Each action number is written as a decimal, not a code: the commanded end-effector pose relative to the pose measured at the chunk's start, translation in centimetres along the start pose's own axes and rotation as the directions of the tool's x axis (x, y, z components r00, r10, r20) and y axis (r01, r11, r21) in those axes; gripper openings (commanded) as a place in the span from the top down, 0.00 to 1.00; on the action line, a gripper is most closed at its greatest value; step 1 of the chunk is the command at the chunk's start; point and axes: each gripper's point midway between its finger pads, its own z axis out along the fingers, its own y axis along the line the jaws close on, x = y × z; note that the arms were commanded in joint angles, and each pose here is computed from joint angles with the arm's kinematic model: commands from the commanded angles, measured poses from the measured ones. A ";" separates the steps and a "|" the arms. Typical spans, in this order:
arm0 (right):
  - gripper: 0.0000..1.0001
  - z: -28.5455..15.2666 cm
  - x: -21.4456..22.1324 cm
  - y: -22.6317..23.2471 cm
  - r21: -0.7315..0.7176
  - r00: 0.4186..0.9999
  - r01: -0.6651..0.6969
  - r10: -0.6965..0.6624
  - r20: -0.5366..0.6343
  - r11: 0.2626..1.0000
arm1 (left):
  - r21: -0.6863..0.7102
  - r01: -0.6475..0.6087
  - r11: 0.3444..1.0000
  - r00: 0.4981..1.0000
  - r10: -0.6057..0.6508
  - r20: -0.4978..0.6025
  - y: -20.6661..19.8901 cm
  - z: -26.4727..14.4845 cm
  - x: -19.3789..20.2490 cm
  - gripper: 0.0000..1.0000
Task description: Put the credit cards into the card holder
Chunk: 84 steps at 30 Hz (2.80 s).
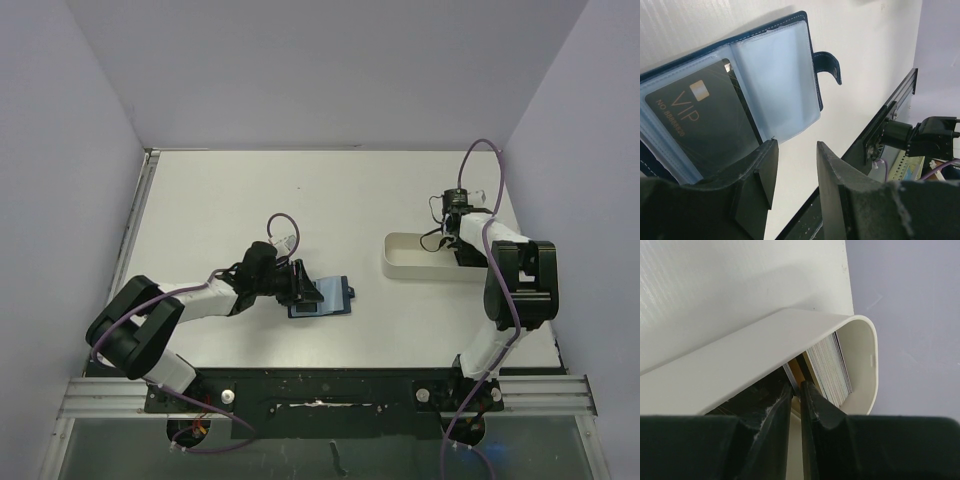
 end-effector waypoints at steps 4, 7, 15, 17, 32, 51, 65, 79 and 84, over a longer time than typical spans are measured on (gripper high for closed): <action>0.91 -1.4 -2.1 -2.2 0.037 0.995 -0.066 0.063 0.077 0.997 | 0.047 -0.051 0.998 0.998 0.049 0.043 -1.9 -0.6 -1.2 0.64; 0.93 -1.9 -2.3 -2.5 0.036 0.995 -0.069 0.066 0.080 0.997 | 0.047 -0.053 0.997 0.998 0.051 0.045 -1.9 -0.6 -1.2 0.64; 0.97 -3.5 -3.0 -3.5 0.035 0.992 -0.075 0.070 0.109 0.997 | 0.047 -0.053 0.997 0.998 0.051 0.045 -1.9 -0.5 -1.3 0.64; 1.00 -3.7 -3.0 -3.4 0.017 0.991 -0.075 0.073 0.112 0.997 | 0.048 -0.054 0.997 0.998 0.052 0.045 -2.0 -0.5 -1.3 0.64; 1.00 -7.9 -2.9 -3.3 -0.162 0.979 -0.099 0.125 0.163 0.982 | 0.050 -0.053 0.997 0.997 0.051 0.052 -2.2 -0.8 -1.4 0.64; 1.00 -2.6 -1.9 -1.5 -0.125 0.993 -0.067 0.078 0.086 0.990 | 0.056 -0.058 0.997 0.997 0.055 0.047 -2.9 -1.0 -1.3 0.64; 0.81 -0.4 -1.6 -2.4 -0.080 0.997 -0.013 0.020 0.081 0.997 | 0.054 -0.060 0.997 0.997 0.057 0.043 -2.7 -0.8 -1.2 0.64; 0.63 0.6 -0.6 -2.6 -0.059 0.999 -0.018 0.020 0.038 0.998 | 0.061 -0.066 0.996 0.997 0.063 0.045 -2.8 -1.0 -1.2 0.64; 0.71 0.7 -0.5 -3.4 -0.037 0.999 -0.031 0.033 0.031 0.999 | 0.061 -0.069 0.996 0.997 0.066 0.046 -2.9 -1.1 -1.2 0.64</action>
